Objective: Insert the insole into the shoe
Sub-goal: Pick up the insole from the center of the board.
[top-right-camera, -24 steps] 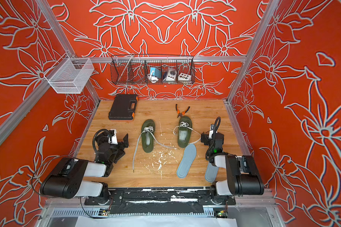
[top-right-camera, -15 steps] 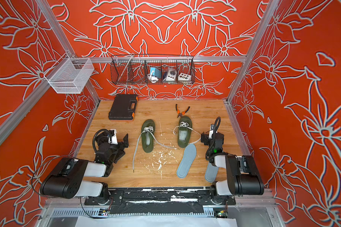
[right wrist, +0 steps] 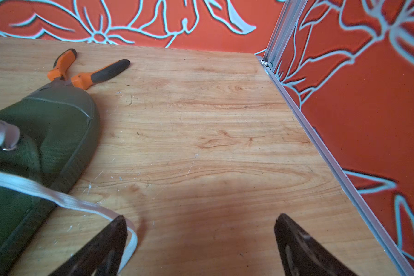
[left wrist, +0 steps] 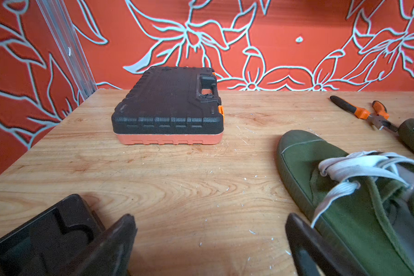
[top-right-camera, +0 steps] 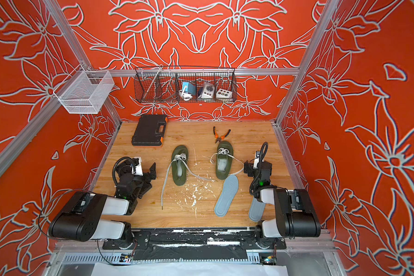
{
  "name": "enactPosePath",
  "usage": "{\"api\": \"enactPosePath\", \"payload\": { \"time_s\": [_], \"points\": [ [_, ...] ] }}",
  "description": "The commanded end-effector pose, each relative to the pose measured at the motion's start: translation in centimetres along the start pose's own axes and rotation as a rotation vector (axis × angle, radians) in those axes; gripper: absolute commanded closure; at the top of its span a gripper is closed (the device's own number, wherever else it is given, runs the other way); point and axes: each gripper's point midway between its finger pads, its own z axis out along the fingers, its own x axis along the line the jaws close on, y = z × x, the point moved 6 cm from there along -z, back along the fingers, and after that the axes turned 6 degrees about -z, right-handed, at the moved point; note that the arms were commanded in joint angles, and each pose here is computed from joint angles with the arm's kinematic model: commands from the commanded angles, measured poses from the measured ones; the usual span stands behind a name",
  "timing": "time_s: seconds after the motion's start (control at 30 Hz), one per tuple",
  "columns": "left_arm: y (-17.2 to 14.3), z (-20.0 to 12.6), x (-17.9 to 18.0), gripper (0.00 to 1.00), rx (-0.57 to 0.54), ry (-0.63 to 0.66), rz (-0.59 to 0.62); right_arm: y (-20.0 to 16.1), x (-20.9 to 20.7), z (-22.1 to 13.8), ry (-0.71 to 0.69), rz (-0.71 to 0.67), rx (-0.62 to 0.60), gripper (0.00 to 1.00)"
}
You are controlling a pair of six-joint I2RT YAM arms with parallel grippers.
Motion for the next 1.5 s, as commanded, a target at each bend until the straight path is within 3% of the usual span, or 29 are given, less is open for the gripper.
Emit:
{"api": "enactPosePath", "payload": {
  "time_s": [0.0,0.1,0.27,0.4,0.53,0.63,0.73,0.97,1.1,1.27,1.47],
  "points": [
    [0.5,0.2,0.0,0.02,-0.017,-0.002,0.006,0.8,0.1,0.2,0.006,-0.016,-0.023,0.02],
    [1.4,0.8,-0.1,0.02,0.001,0.018,0.005,0.8,0.1,0.2,0.005,-0.015,-0.023,0.02],
    [4.0,1.4,1.6,0.02,0.035,0.217,-0.1,0.8,0.1,0.2,0.007,-0.016,-0.023,0.02],
    [6.1,1.0,1.3,0.03,-0.001,0.214,-0.186,1.3,-0.1,-0.1,-0.009,-0.007,-0.048,0.02],
    [8.0,1.3,0.7,0.03,0.031,0.206,-0.188,3.9,-2.4,-1.5,-0.127,-0.019,0.122,0.02],
    [9.1,1.5,-0.3,0.03,0.086,0.149,-0.207,5.8,-3.7,-4.2,-0.173,-0.02,0.168,0.03],
    [9.5,1.6,-1.9,0.03,0.17,0.076,-0.254,6.6,-5.2,-7.7,-0.248,0.091,0.266,0.05],
    [9.3,0.3,-6.9,0.08,0.245,-0.104,-0.357,3.4,-4.5,-13.8,-0.214,0.327,0.588,0.06],
    [8.5,-0.4,-10.6,0.08,0.296,-0.196,-0.374,0.8,-3.2,-14.5,-0.168,0.465,0.727,0.07],
    [7.6,-1.2,-14.2,0.09,0.352,-0.281,-0.395,-1.8,-2.8,-13.8,-0.177,0.557,0.816,0.12],
    [7.3,-1.1,-17.7,0.11,0.43,-0.387,-0.412,-4.8,-3.8,-13.3,-0.246,0.684,0.871,0.3]
  ]
}}
